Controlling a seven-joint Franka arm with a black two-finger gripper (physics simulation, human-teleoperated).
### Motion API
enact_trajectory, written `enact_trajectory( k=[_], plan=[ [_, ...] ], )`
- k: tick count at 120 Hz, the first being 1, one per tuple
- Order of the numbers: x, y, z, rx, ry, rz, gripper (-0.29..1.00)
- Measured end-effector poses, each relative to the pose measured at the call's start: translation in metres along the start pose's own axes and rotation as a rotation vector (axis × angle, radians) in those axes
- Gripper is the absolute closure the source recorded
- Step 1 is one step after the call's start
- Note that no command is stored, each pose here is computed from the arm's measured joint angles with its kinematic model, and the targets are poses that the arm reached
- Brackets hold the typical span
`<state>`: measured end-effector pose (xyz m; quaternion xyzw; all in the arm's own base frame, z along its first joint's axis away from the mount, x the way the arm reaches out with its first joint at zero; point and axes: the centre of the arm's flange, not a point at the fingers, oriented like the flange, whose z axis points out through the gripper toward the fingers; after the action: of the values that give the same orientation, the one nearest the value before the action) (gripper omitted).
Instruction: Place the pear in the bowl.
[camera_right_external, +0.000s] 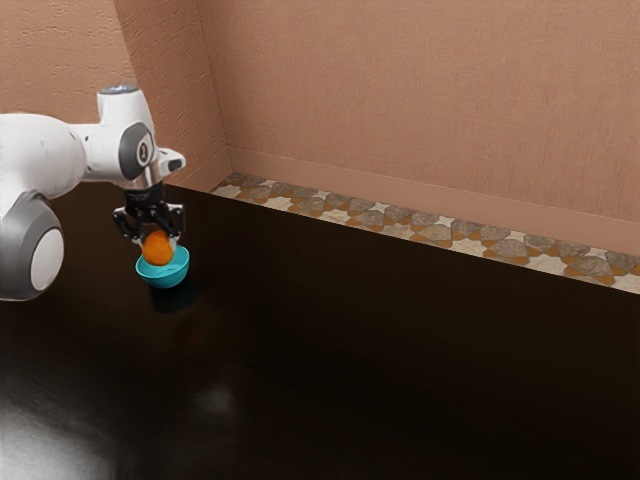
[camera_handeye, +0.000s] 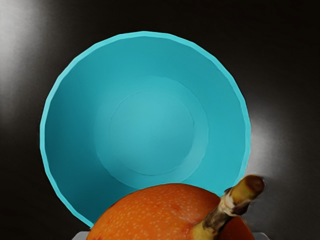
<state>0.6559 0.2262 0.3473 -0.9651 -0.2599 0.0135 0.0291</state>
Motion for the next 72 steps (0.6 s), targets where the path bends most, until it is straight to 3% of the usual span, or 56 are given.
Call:
enact_trajectory(
  k=[32,52,72],
  plan=[
    [0.001,0.004,0.011,-0.009,-0.015,0.011,0.15],
    [0.002,0.006,0.002,-0.017,-0.001,0.022,0.07],
    [-0.009,0.030,-0.056,-0.058,0.062,0.083,0.03]
  ],
)
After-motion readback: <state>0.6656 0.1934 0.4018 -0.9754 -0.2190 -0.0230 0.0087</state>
